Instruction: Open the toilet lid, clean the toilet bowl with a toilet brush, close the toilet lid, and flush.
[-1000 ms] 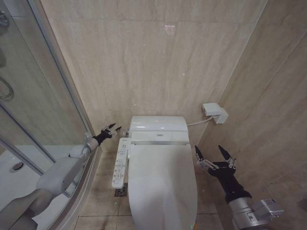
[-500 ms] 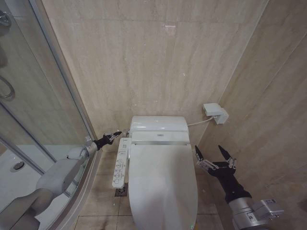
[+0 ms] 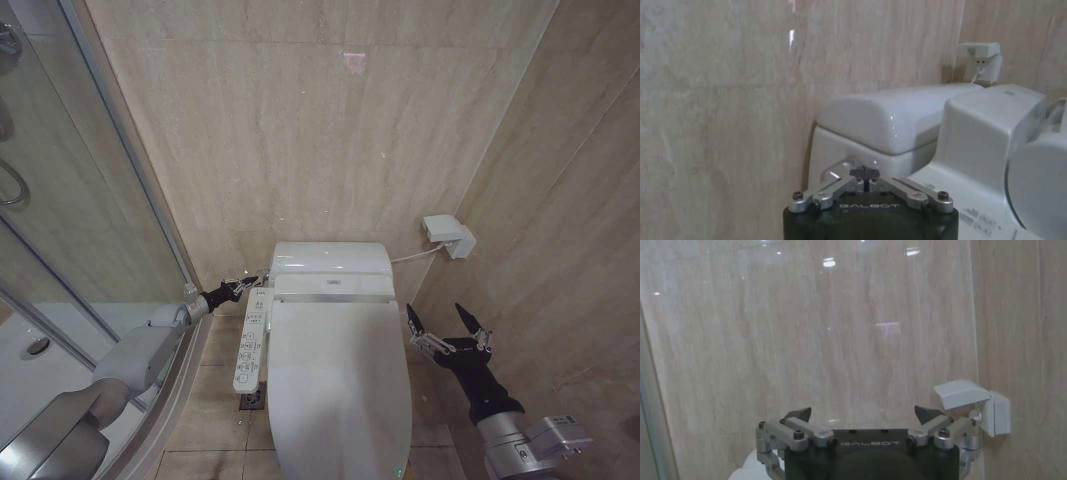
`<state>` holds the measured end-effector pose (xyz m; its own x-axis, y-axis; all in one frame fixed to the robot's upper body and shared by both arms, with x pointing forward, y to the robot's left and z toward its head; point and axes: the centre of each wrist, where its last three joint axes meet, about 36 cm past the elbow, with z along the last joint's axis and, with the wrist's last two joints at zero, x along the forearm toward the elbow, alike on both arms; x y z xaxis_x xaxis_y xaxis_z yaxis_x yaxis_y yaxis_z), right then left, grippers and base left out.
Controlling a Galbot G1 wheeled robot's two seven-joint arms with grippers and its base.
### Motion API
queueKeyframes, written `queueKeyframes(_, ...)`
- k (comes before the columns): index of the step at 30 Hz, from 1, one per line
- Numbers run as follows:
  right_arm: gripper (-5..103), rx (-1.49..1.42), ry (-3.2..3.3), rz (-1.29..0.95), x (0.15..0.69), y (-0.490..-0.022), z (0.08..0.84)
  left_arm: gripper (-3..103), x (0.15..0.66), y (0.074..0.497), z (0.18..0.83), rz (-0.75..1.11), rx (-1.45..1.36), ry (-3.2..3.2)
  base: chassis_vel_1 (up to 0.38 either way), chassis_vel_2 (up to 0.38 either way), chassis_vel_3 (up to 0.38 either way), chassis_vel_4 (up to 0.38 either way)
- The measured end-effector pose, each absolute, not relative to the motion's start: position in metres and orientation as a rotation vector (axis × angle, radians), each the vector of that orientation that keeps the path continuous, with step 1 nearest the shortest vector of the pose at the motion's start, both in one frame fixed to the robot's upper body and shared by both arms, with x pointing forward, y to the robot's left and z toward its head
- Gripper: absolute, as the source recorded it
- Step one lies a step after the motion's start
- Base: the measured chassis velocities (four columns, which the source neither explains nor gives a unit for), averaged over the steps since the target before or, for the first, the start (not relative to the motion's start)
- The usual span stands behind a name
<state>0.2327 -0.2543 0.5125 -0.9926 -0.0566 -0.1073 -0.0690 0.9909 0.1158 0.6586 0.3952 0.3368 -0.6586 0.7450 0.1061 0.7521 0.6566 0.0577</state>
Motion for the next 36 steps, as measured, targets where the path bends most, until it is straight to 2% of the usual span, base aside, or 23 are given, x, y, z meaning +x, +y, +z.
queueKeyframes(16, 100, -0.096, 3.031, 0.182, 0.233, -0.254, 0.513, 0, 0.654, 0.402, 0.321, -0.129, -1.227, -2.773, 0.0, 0.0, 0.0, 0.0)
queueKeyframes(36, 100, -0.096, 3.031, 0.182, 0.233, -0.254, 0.513, 0, 0.664, 0.385, 0.315, -0.101, -1.207, -2.763, 0.0, 0.0, 0.0, 0.0)
